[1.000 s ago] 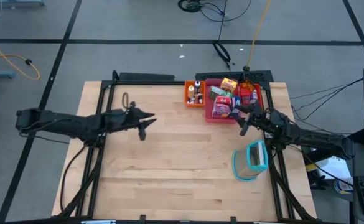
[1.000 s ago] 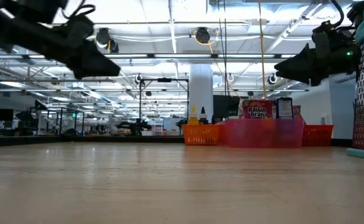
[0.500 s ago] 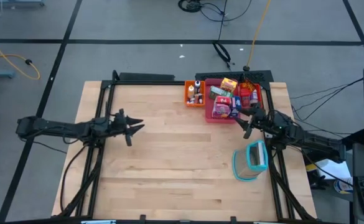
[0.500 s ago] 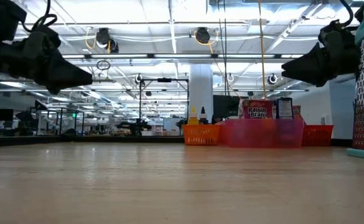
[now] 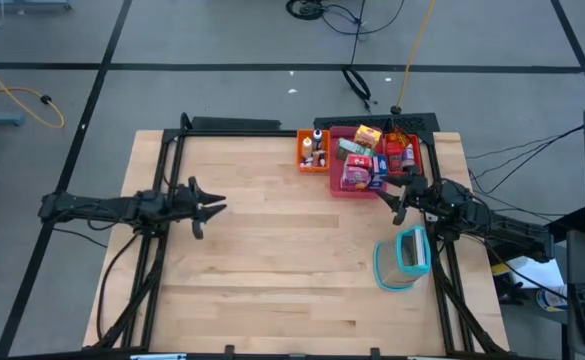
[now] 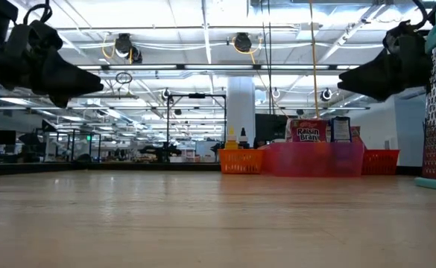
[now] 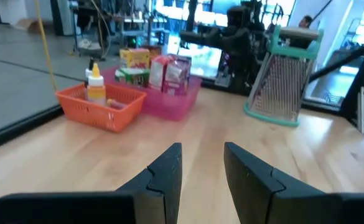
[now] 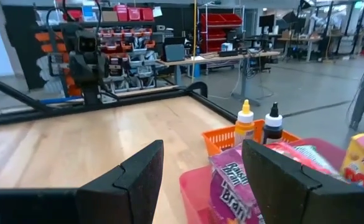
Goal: Pick & Place Kitchen Items
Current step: Return to Home Position
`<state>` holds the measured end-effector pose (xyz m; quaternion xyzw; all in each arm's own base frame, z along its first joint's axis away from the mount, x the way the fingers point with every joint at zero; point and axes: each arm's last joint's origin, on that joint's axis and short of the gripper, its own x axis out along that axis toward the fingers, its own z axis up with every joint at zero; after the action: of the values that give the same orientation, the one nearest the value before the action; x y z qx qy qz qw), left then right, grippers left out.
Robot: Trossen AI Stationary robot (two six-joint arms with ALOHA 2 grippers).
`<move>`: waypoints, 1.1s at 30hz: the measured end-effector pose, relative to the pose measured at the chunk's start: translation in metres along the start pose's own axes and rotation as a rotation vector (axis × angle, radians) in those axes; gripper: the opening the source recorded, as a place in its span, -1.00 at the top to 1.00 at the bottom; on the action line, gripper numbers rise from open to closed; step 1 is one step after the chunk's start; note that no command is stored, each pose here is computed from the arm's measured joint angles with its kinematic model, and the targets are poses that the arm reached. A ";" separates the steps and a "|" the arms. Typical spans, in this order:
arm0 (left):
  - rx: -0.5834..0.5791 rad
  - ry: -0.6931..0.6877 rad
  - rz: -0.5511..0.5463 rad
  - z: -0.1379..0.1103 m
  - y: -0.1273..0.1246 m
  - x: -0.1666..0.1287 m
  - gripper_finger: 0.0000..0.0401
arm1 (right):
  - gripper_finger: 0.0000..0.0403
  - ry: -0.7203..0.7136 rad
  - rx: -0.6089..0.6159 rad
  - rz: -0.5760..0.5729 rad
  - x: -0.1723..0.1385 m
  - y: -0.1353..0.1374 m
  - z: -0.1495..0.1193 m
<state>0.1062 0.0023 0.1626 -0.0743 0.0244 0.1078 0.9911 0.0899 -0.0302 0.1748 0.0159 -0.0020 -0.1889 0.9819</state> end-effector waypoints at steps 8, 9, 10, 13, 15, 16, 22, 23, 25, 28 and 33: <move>-0.026 0.044 0.000 -0.004 0.000 0.001 0.41 | -0.04 0.008 0.117 0.003 0.001 0.000 -0.001; -0.026 0.044 0.000 -0.004 0.000 0.002 0.41 | -0.04 0.008 0.118 0.003 0.001 0.000 -0.001; -0.026 0.044 -0.001 -0.004 0.000 0.002 0.41 | -0.04 0.008 0.119 0.004 0.001 0.000 -0.001; -0.027 0.043 -0.001 -0.004 0.000 0.002 0.41 | -0.04 0.007 0.119 0.003 0.001 0.000 -0.001; -0.025 0.040 -0.001 -0.003 0.000 0.002 0.41 | -0.04 0.007 0.120 0.003 0.001 0.000 -0.001; -0.018 0.040 -0.001 -0.003 0.000 0.002 0.41 | -0.04 0.006 0.120 0.003 0.001 0.000 -0.001; -0.019 0.039 -0.001 -0.003 0.000 0.002 0.41 | -0.04 0.000 0.120 0.020 0.000 0.002 0.000; -0.018 0.039 -0.001 -0.003 0.000 0.002 0.41 | -0.04 -0.002 0.121 0.030 0.000 0.002 0.000; -0.018 0.039 -0.001 -0.003 0.000 0.002 0.41 | -0.04 0.001 0.121 0.060 0.000 0.005 0.000; -0.018 0.038 -0.001 -0.003 0.000 0.002 0.41 | -0.04 0.006 0.121 0.124 -0.001 0.011 0.000; -0.018 0.038 -0.001 -0.003 0.000 0.002 0.41 | -0.04 0.007 0.121 0.181 -0.002 0.017 0.000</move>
<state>0.1076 0.0020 0.1591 -0.0853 0.0422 0.1063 0.9898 0.0938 -0.0138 0.1752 0.0757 -0.0114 -0.0989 0.9922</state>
